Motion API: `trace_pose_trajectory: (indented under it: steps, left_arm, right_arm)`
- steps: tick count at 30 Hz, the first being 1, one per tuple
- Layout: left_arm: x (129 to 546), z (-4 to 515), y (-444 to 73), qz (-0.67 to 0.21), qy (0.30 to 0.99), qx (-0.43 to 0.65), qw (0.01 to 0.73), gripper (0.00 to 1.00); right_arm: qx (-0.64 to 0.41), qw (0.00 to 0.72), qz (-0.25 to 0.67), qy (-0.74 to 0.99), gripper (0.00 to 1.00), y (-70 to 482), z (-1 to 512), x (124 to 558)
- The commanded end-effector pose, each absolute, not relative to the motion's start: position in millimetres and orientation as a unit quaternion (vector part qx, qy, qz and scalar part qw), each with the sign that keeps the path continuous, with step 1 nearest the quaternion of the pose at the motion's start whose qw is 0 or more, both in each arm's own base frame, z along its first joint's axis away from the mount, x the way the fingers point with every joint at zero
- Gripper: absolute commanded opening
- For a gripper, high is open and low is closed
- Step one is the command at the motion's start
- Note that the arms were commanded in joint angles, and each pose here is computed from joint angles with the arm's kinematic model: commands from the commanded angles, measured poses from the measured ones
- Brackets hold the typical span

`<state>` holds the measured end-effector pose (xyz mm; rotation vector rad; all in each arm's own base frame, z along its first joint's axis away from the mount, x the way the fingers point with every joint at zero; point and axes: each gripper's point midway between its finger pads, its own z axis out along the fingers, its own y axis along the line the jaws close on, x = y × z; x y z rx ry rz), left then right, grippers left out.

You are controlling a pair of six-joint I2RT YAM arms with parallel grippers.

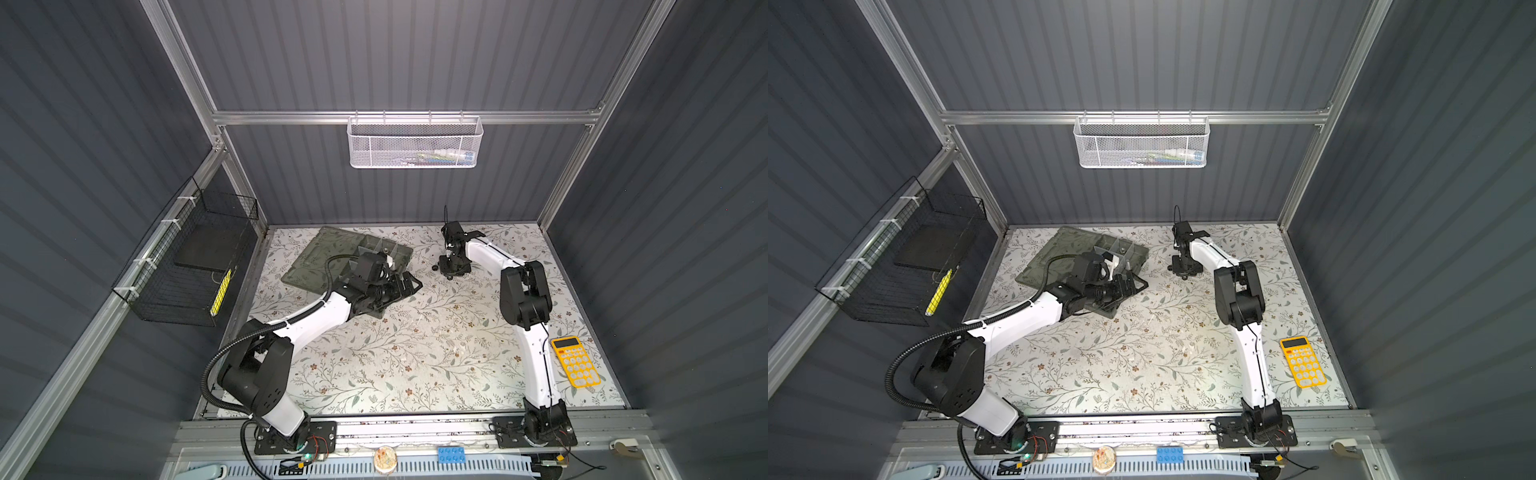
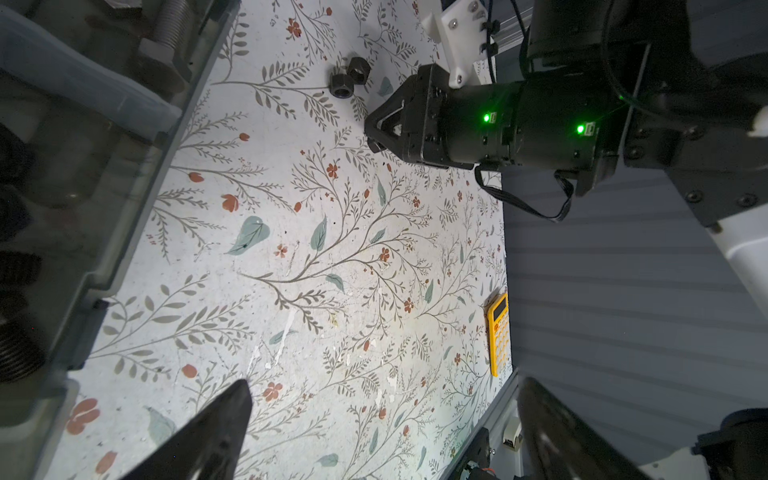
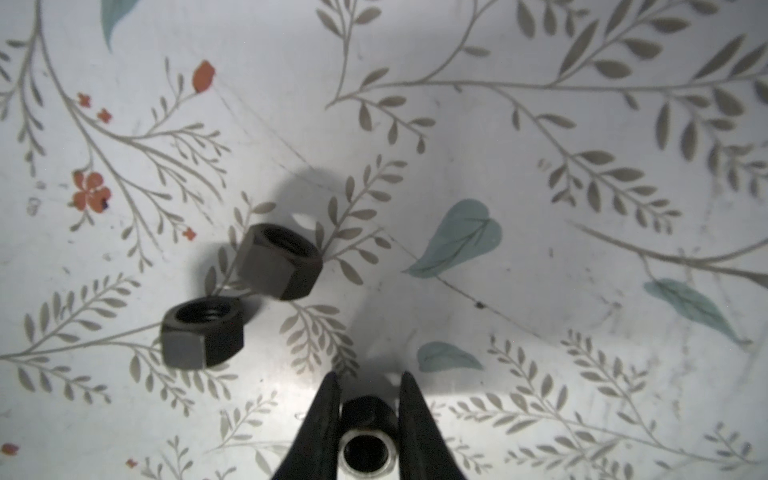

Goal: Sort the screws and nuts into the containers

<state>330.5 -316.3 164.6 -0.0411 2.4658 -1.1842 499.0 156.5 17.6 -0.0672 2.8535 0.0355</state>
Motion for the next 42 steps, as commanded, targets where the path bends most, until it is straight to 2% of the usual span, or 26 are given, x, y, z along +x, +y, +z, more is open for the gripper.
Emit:
trace_pose_trajectory:
  steps: [1,20,22,25,30,38,42]
  left_arm:
    - [330,175,-320,-0.427,0.880,-0.004,0.207,1.00]
    - [327,178,-315,-0.420,0.882,-0.002,0.215,1.00]
    - [327,179,-315,-0.421,0.882,-0.002,0.214,1.00]
    - [326,176,-314,-0.419,0.883,-0.002,0.212,1.00]
    - [325,177,-313,-0.415,0.884,0.001,0.214,1.00]
    - [326,168,-320,-0.425,0.882,0.004,0.205,1.00]
    - [324,163,-327,-0.428,0.882,0.010,0.199,1.00]
  right_arm:
    - [-0.026,0.101,-0.006,0.995,0.22,150,3,476]
    - [-0.022,0.132,0.033,0.990,0.20,162,44,477]
    - [-0.022,0.130,0.029,0.991,0.29,160,46,475]
    - [-0.017,0.131,0.033,0.991,0.34,157,54,464]
    - [0.008,0.131,0.023,0.991,0.52,137,56,430]
    - [0.023,0.087,0.027,0.996,0.63,120,28,362]
    - [0.024,0.067,0.027,0.997,0.64,117,9,345]
